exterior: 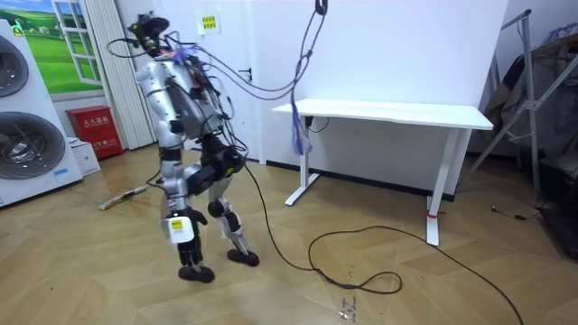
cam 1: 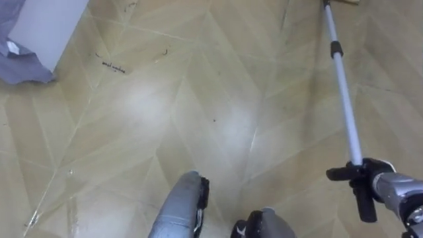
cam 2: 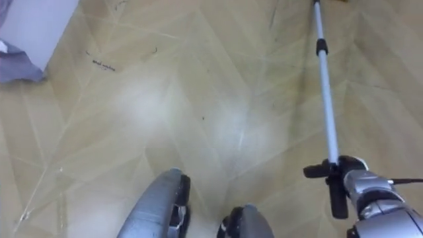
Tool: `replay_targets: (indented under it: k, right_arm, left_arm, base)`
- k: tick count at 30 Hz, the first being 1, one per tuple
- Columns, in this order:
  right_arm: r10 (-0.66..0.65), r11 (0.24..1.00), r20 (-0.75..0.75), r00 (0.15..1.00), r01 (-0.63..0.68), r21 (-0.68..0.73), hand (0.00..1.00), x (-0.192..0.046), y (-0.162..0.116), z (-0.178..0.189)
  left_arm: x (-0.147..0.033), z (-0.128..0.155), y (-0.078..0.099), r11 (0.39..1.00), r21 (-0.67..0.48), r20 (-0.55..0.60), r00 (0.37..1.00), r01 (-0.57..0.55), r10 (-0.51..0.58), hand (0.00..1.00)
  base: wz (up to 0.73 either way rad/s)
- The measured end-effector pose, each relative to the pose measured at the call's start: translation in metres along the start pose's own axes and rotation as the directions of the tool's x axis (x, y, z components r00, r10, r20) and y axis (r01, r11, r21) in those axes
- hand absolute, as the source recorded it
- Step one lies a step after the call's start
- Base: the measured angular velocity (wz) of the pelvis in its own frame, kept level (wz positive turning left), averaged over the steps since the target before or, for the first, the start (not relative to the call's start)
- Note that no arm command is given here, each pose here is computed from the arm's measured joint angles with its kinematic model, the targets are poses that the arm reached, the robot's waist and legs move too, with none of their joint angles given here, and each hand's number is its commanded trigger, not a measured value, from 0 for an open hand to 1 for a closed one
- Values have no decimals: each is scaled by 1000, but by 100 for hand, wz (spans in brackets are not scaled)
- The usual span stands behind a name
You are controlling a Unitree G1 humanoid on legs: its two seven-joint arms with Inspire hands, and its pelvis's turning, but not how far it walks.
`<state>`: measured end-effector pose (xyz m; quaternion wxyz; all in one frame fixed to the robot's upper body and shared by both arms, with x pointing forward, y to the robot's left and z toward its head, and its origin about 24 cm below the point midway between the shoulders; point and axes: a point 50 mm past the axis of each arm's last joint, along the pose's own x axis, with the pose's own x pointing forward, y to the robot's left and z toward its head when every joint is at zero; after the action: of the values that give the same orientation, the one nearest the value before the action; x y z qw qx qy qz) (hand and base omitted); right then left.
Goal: Mop floor
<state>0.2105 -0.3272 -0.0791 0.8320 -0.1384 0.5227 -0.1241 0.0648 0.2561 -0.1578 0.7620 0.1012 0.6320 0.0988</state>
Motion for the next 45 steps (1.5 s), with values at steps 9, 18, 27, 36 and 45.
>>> replay_targets:
  k: [9, 18, 27, 36, 45]
  right_arm:
    - [-5, 1000, -414, 910, 2, -8, 100, -20, 26, -173]
    - [32, 996, -382, 924, -62, -66, 100, -16, 64, -161]
    - [-37, 999, -36, 999, 36, -9, 100, 0, 3, 2]
    - [64, 962, -208, 976, -5, 271, 100, -2, 10, -88]
    - [57, 998, -504, 862, -37, 49, 100, -35, 43, -211]
  left_arm:
    - [0, 11, -24, 998, 12, 39, 997, 67, -68, 0]
    - [0, 8, -31, 999, 7, 24, 999, 41, -41, 0]
    - [-1, -12, 6, 999, -36, -25, 999, -35, 34, 0]
    - [0, -10, -5, 998, 19, -28, 998, 58, -58, 0]
    - [0, 4, -29, 996, 21, 21, 996, 82, -83, 0]
  base:
    - [20]
    - [-44]
    - [3]
    - [72]
    - [-60]
